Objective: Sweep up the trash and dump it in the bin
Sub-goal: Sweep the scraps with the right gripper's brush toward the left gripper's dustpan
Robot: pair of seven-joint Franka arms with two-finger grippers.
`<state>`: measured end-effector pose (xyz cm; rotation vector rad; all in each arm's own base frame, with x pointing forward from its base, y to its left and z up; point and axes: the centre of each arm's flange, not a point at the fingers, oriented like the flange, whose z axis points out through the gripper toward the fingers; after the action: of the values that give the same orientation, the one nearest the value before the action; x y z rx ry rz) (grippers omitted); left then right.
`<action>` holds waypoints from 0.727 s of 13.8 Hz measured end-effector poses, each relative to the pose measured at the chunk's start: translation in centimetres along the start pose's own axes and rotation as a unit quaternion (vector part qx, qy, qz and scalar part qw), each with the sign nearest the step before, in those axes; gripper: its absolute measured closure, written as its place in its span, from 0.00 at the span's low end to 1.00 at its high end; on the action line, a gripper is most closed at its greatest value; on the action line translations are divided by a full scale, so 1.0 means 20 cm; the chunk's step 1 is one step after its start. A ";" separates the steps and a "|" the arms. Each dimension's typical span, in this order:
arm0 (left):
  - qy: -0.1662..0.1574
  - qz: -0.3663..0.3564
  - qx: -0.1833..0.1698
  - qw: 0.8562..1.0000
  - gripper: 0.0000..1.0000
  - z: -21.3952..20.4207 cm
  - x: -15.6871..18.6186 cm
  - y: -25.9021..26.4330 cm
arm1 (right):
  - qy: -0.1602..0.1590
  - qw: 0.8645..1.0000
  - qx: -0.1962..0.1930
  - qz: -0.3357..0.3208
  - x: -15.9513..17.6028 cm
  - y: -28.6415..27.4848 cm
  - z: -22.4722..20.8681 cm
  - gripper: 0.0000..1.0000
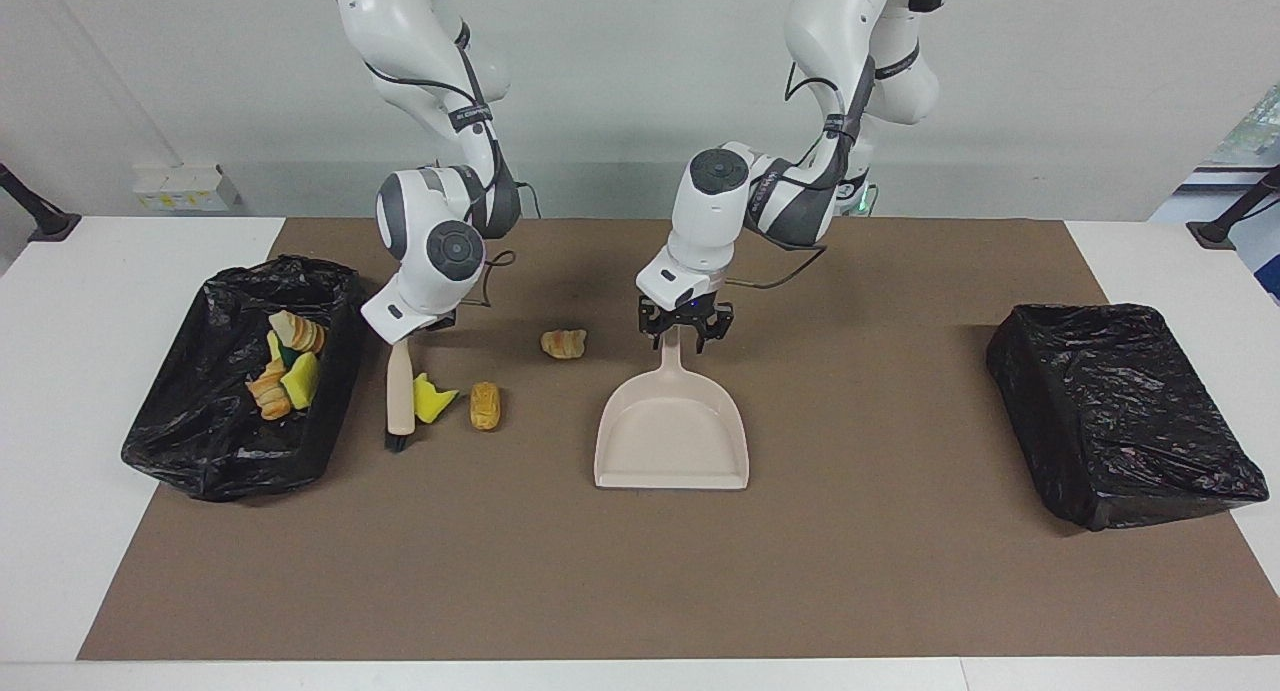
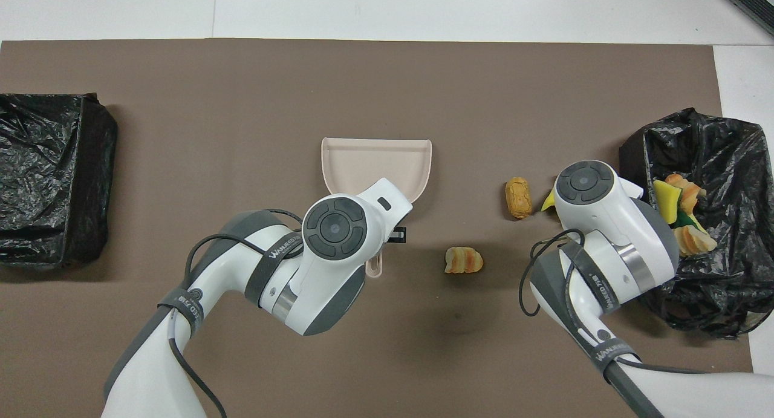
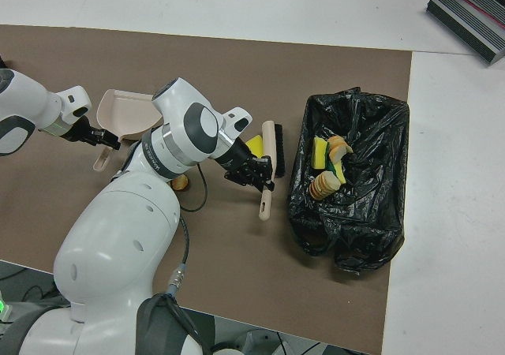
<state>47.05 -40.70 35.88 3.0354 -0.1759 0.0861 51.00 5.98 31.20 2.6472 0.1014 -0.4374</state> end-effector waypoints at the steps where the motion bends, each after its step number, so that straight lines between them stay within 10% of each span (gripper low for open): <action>1: -0.001 0.004 0.000 1.000 0.36 0.00 -0.01 0.01 | -0.004 1.000 0.016 0.000 -0.01 -0.03 -0.01 0.74; 4: -0.005 0.027 0.003 1.000 0.67 0.02 -0.04 0.04 | -0.011 0.998 0.060 -0.026 -0.03 -0.10 -0.05 0.74; 10: -0.057 0.180 0.043 0.981 0.67 -0.07 -0.03 -0.11 | -0.034 0.991 0.067 -0.107 -0.12 -0.04 -0.15 0.74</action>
<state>46.60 -38.35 36.92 3.0550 -0.7463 -0.0542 49.40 8.05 34.20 2.7608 0.3472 -0.6239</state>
